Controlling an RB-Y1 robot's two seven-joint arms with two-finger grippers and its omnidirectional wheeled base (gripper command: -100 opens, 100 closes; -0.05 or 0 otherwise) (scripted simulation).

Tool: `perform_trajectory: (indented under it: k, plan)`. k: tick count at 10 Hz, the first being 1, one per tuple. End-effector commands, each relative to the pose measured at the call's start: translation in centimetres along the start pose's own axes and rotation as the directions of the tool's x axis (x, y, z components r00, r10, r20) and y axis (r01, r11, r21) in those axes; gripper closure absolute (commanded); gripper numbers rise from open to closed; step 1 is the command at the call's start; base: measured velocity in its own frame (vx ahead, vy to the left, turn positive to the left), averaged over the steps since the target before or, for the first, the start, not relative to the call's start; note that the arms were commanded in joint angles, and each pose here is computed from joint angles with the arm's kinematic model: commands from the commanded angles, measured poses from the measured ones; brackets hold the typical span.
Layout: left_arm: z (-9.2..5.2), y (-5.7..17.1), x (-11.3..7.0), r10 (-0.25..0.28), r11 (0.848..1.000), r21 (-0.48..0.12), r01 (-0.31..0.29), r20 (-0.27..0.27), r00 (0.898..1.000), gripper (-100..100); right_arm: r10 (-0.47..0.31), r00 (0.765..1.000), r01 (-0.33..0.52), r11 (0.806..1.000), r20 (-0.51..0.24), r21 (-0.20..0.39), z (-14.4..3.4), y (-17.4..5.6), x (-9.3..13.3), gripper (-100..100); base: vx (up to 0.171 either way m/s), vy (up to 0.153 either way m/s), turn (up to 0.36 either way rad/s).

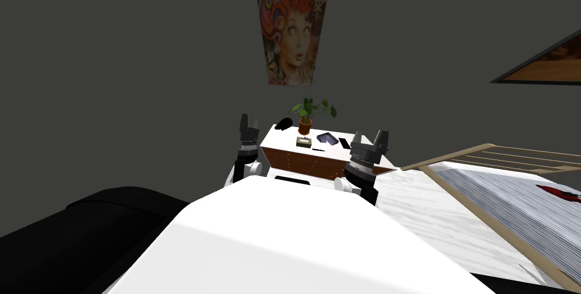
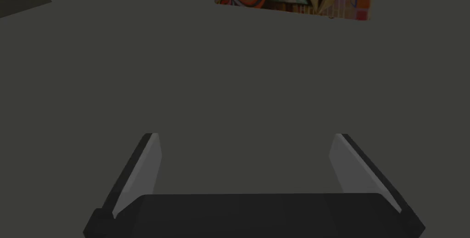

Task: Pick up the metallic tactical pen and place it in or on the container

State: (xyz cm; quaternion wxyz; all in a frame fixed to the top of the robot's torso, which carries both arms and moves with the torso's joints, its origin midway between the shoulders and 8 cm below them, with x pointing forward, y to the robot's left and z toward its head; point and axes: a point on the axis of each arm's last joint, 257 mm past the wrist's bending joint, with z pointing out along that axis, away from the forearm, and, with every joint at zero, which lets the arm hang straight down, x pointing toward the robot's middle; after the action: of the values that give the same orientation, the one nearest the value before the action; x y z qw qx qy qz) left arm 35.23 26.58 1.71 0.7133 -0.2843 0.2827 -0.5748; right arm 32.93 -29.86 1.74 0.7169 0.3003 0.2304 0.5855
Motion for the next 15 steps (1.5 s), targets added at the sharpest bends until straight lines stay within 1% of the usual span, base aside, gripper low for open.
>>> perform_trajectory:
  k: [1,3,4,6,7,9,10,11,12,13,14,15]
  plan:
    - [0.0,0.0,0.0,0.0,1.0,0.0,0.0,0.0,1.0,0,-0.025,0.999,0.025,1.0,-0.044,0.0,0.1,-0.3,0.6,-100,-0.006,-0.001,0.007]
    - [0.0,0.0,0.0,0.0,1.0,0.0,0.0,0.0,1.0,0,-0.076,0.99,0.076,0.997,-0.119,-0.005,0.3,-0.9,1.5,-100,-0.013,-0.005,0.018]
    - [0.0,0.0,0.0,0.0,1.0,0.0,0.0,0.0,1.0,0,-0.108,0.981,0.108,0.994,-0.161,-0.011,0.4,-1.3,2.1,-100,-0.022,-0.006,0.022]
    - [0.0,0.0,0.0,0.0,1.0,0.0,0.0,0.0,1.0,0,-0.177,0.953,0.175,0.984,-0.246,-0.029,0.5,-2.4,3.2,-100,-0.022,-0.008,0.031]
    - [0.0,0.0,0.0,0.0,1.0,0.0,0.0,0.0,1.0,0,-0.187,0.949,0.185,0.982,-0.253,-0.032,0.5,-2.5,3.4,-100,-0.014,-0.006,0.018]
    - [0.0,0.0,0.0,0.0,1.0,0.0,0.0,0.0,1.0,0,-0.26,0.905,0.255,0.965,-0.336,-0.06,0.7,-3.9,4.3,-100,-0.019,-0.004,0.04]
    - [0.0,0.0,0.0,0.0,1.0,0.0,0.0,0.0,1.0,0,-0.279,0.894,0.273,0.96,-0.349,-0.068,0.6,-4.0,4.7,-100,-0.016,-0.006,0.019]
    - [0.0,0.0,0.0,0.0,1.0,0.0,0.0,0.0,1.0,0,-0.315,0.866,0.306,0.948,-0.388,-0.086,0.7,-4.8,5.0,-100,-0.015,-0.006,0.032]
    - [0.0,0.0,0.0,0.0,1.0,0.0,0.0,0.0,1.0,0,-0.329,0.857,0.32,0.943,-0.397,-0.092,0.5,-4.9,5.3,-100,-0.012,-0.005,0.023]
    - [0.0,0.0,0.0,0.0,1.0,0.0,0.0,0.0,1.0,0,-0.365,0.823,0.353,0.929,-0.435,-0.113,0.6,-5.8,5.6,-100,-0.014,-0.003,0.041]
    - [0.0,0.0,0.0,0.0,1.0,0.0,0.0,0.0,1.0,0,-0.381,0.811,0.367,0.923,-0.444,-0.121,0.5,-5.9,5.9,-100,-0.012,-0.004,0.024]
    - [0.0,0.0,0.0,0.0,1.0,0.0,0.0,0.0,1.0,0,-0.414,0.774,0.397,0.907,-0.478,-0.143,0.6,-6.9,6.1,-100,-0.016,-0.004,0.053]
